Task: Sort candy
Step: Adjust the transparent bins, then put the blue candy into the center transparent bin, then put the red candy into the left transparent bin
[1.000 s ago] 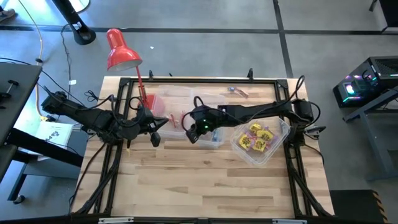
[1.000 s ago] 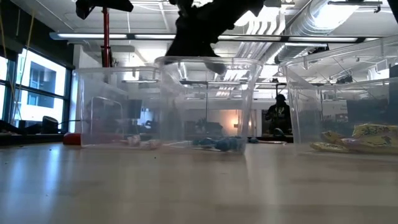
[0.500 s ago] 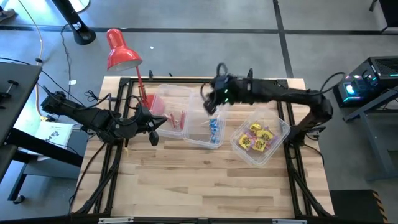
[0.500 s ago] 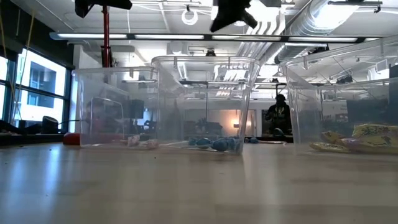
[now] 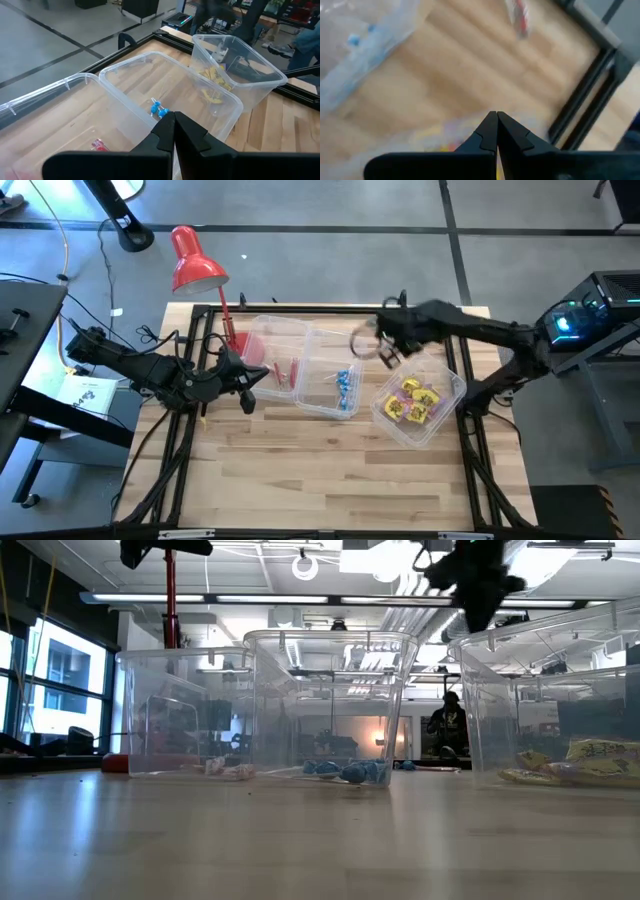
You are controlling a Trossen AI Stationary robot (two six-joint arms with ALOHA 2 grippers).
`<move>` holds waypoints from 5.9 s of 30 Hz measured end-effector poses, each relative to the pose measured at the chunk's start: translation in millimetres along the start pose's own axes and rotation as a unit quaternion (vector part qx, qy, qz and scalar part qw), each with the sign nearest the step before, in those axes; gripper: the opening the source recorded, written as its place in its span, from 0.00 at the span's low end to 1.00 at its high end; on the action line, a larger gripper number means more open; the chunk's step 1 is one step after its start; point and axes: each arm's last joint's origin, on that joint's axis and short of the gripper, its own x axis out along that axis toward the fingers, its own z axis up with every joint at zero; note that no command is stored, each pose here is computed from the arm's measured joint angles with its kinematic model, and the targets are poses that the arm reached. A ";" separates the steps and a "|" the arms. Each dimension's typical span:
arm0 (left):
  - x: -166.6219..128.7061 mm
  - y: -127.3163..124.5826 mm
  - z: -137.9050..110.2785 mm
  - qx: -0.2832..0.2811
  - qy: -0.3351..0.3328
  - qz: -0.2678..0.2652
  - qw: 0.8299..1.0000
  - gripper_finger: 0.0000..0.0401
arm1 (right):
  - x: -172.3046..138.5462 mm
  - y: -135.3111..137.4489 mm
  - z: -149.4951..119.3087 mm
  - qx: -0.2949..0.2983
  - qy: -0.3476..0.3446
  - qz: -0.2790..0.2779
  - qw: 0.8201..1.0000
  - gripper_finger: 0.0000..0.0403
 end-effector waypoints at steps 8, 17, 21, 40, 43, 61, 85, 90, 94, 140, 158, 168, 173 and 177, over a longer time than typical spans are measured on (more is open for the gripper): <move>0.1 0.1 0.2 -0.001 -0.002 0.002 1.000 0.00 | -10.9 15.9 -81.0 0.069 0.054 0.078 0.993 0.00; 2.2 1.5 2.5 -0.010 -0.005 0.003 1.000 0.00 | 44.4 18.0 -91.2 0.118 0.028 0.011 0.993 0.00; 2.3 0.3 4.3 -0.019 -0.010 -0.006 1.000 0.00 | 64.1 14.7 -75.5 0.136 -0.008 0.025 0.990 0.00; 1.9 -4.4 9.3 -0.044 -0.019 -0.044 0.998 0.00 | 84.1 80.9 -5.6 0.107 -0.125 0.262 0.951 0.00; 1.9 -4.4 9.3 -0.044 -0.019 -0.044 0.998 0.00 | 70.4 80.4 0.3 0.078 -0.128 0.259 0.954 0.00; 2.0 -3.9 9.6 -0.052 -0.024 -0.035 0.998 0.00 | -15.9 -32.3 57.9 0.036 -0.192 0.048 0.980 0.00; 1.9 -2.8 10.6 -0.143 -0.036 -0.019 0.989 0.00 | 197.9 -88.8 75.3 0.149 -0.135 0.188 0.961 0.40; 1.9 -2.9 10.6 -0.151 -0.036 -0.019 0.988 0.00 | 215.9 -80.2 90.0 0.132 -0.139 0.178 0.965 0.51; 1.9 -2.8 10.6 -0.151 -0.036 -0.019 0.988 0.00 | 229.7 -76.5 91.8 0.119 -0.122 0.161 0.972 0.53; 8.9 7.1 17.6 -0.078 -0.071 0.043 0.994 0.00 | 63.7 -6.3 50.5 0.039 -0.278 0.339 0.898 0.09; 19.8 14.2 33.7 -0.023 -0.081 -0.010 0.996 0.00 | 62.7 113.9 17.3 0.043 -0.255 0.448 0.856 0.41; 19.8 13.6 33.5 -0.021 -0.077 -0.020 0.997 0.00 | 36.6 67.0 28.9 0.059 -0.288 0.459 0.839 0.55; 19.7 13.5 33.4 -0.021 -0.077 -0.021 0.997 0.00 | 32.8 11.7 27.2 0.108 -0.315 0.313 0.889 0.53; 19.7 13.4 33.3 -0.025 -0.077 -0.021 0.997 0.00 | 49.8 -28.0 27.7 0.137 -0.291 0.168 0.932 0.52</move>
